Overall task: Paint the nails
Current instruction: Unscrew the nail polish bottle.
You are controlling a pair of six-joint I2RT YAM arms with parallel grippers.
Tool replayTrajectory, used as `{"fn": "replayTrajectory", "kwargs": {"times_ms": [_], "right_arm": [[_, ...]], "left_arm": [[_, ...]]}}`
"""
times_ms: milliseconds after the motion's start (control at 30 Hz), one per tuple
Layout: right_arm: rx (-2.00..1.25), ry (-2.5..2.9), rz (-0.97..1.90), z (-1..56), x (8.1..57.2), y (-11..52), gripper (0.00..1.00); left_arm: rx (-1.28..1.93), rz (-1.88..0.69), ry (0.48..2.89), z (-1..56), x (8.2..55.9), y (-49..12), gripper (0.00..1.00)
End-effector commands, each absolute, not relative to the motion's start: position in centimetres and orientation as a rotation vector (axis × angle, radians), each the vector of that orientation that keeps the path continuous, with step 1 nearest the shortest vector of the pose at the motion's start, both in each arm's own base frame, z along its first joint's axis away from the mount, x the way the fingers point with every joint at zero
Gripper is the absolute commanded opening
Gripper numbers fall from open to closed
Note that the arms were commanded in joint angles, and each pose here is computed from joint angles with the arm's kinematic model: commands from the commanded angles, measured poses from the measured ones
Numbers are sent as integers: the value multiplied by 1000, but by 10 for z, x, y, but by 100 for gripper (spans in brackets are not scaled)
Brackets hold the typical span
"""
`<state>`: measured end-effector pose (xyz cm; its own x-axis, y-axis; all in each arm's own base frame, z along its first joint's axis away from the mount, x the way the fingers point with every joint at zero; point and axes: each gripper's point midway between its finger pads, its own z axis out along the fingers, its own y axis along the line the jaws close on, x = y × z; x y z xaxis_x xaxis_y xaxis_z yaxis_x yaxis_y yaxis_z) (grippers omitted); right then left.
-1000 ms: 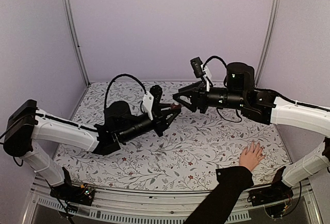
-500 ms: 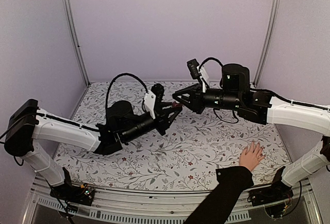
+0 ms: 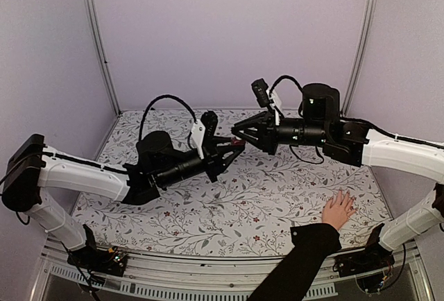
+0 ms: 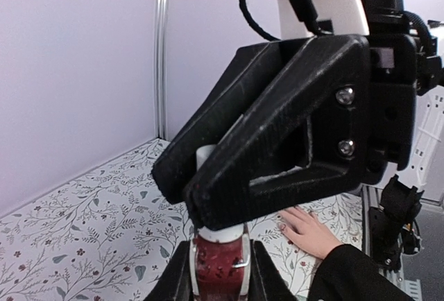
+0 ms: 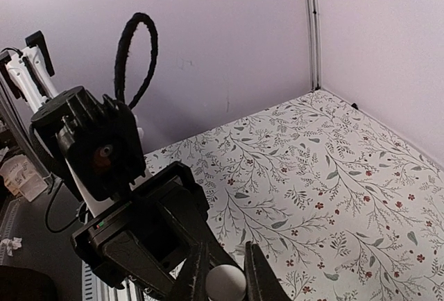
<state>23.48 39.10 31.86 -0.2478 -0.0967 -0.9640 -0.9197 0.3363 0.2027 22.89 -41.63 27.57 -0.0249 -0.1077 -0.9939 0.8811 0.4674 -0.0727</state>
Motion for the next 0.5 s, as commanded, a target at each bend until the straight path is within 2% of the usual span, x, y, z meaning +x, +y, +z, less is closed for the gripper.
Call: {"fn": "replayTrajectory", "kwargs": {"times_ms": [0, 467], "right_arm": [[-1089, 1471, 1165, 343, 201, 400, 0], [-1389, 1291, 1286, 347, 155, 403, 0]], "left_arm": [[916, -1104, 1174, 305, 185, -421, 0], [1195, -1325, 945, 317, 126, -421, 0]]}}
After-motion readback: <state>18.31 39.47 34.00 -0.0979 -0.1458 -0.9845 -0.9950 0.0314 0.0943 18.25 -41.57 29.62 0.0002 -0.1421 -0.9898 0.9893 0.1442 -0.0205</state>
